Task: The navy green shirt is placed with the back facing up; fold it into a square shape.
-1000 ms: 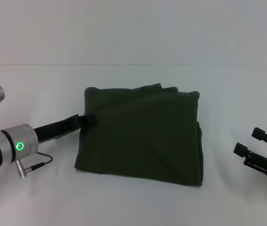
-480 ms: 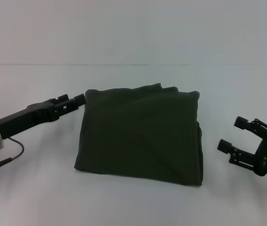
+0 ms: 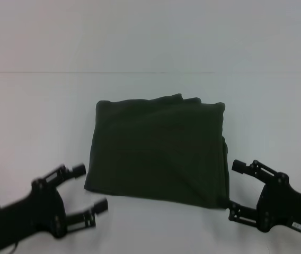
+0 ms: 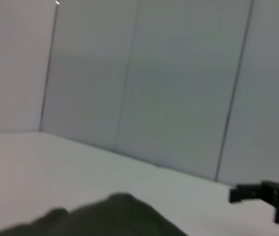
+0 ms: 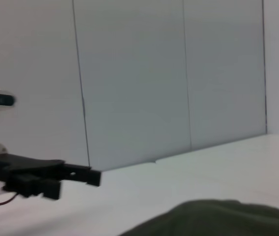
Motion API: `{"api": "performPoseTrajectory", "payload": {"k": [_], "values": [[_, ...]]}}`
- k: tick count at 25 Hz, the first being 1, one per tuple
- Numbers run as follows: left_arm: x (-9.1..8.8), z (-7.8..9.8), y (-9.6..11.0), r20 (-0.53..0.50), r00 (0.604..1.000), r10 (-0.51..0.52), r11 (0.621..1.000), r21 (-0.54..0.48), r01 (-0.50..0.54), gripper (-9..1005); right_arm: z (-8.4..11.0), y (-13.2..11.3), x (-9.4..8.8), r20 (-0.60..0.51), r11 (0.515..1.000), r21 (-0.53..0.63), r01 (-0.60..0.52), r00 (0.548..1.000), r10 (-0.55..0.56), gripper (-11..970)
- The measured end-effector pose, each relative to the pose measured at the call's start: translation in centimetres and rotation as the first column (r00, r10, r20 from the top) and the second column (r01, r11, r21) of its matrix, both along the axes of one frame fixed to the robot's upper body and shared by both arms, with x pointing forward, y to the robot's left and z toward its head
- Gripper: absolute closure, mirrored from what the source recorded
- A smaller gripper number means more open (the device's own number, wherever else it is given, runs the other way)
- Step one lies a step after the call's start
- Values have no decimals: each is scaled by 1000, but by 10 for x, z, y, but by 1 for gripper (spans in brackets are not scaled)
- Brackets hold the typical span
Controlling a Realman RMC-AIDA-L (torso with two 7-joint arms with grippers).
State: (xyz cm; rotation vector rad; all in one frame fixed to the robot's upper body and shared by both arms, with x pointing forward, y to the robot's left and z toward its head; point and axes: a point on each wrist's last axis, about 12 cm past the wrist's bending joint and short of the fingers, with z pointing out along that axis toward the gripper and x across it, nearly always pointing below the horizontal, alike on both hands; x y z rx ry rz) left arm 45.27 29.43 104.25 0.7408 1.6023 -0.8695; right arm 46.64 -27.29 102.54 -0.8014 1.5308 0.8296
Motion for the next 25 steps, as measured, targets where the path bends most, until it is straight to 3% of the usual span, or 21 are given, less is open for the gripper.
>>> {"api": "performPoseTrajectory", "payload": {"k": [3,7,25], "values": [[-20,-16,-4,-35,999,-17,999,36,18,58,-12,1,-9,-22,999,-26,34,999,-34,59],[-32,-29,-9,-105,994,-23,999,26,26,59,-21,-1,-12,-39,995,-71,69,997,-71,59],[-30,-26,-8,-89,996,-8,1000,-5,7,62,-23,-3,-11,-43,993,-97,73,996,-78,59]]}}
